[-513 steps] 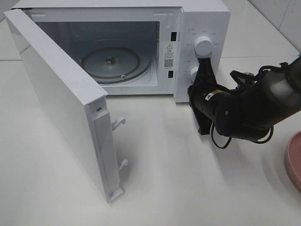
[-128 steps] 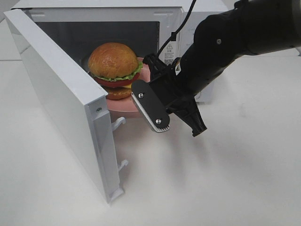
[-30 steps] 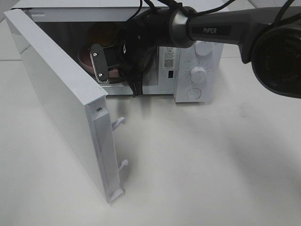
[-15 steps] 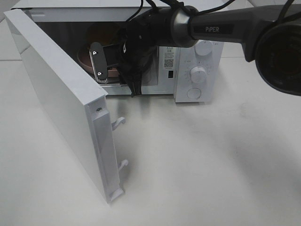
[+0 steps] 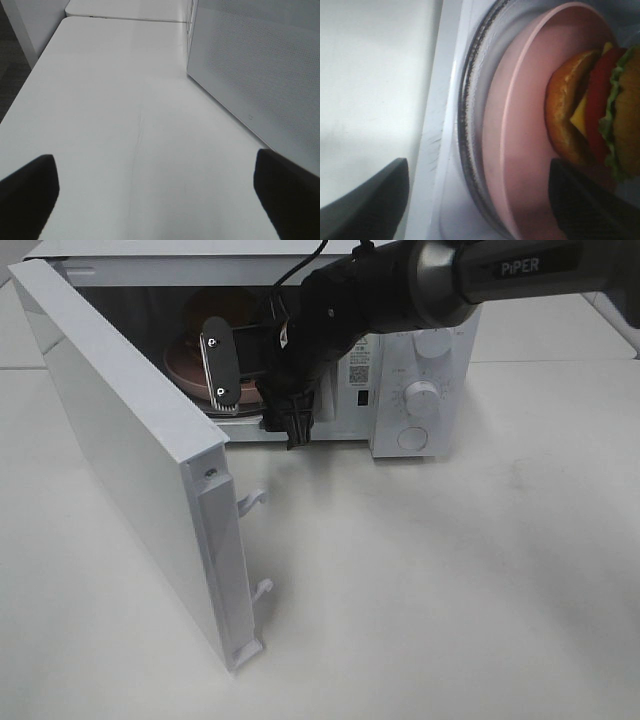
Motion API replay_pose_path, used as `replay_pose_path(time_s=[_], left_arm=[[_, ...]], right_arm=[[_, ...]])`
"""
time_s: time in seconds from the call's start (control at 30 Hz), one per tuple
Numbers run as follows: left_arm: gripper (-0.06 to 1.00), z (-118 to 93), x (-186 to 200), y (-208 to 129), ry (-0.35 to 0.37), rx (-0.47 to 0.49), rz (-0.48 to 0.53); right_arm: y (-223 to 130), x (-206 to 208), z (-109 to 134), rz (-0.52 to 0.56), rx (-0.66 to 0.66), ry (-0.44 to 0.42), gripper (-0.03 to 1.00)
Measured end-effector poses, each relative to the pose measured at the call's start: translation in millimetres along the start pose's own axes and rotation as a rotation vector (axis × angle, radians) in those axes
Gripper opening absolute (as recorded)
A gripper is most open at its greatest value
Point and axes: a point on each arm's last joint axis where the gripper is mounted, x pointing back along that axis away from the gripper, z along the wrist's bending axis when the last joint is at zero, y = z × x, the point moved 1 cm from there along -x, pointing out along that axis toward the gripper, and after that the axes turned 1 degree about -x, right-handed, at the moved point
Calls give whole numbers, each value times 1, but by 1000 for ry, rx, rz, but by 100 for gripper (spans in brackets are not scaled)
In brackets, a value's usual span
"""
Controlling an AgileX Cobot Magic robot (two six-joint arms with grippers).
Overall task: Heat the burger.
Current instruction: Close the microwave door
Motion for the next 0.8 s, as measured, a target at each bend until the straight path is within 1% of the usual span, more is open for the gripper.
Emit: replay_pose_path(time_s=[0.07,0.17,0.23,0.43,0.5,0.6,0.8], left_arm=[[98,0,0,0,0,0,0],[98,0,0,0,0,0,0],[98,0,0,0,0,0,0],[98,0,0,0,0,0,0],[98,0,0,0,0,0,0],[98,0,0,0,0,0,0],[98,0,0,0,0,0,0]], right_arm=[[-4,5,11,5,0,24,75],[-5,6,14,8,1,31,75],[-7,12,20,10,2,42,75],[-9,26,23,0,0,25,75],[-10,41,25,-14,-20,2,75],[-11,51,28,-21,-26,-9,75],[-19,65,37,-13,-43,2,75]])
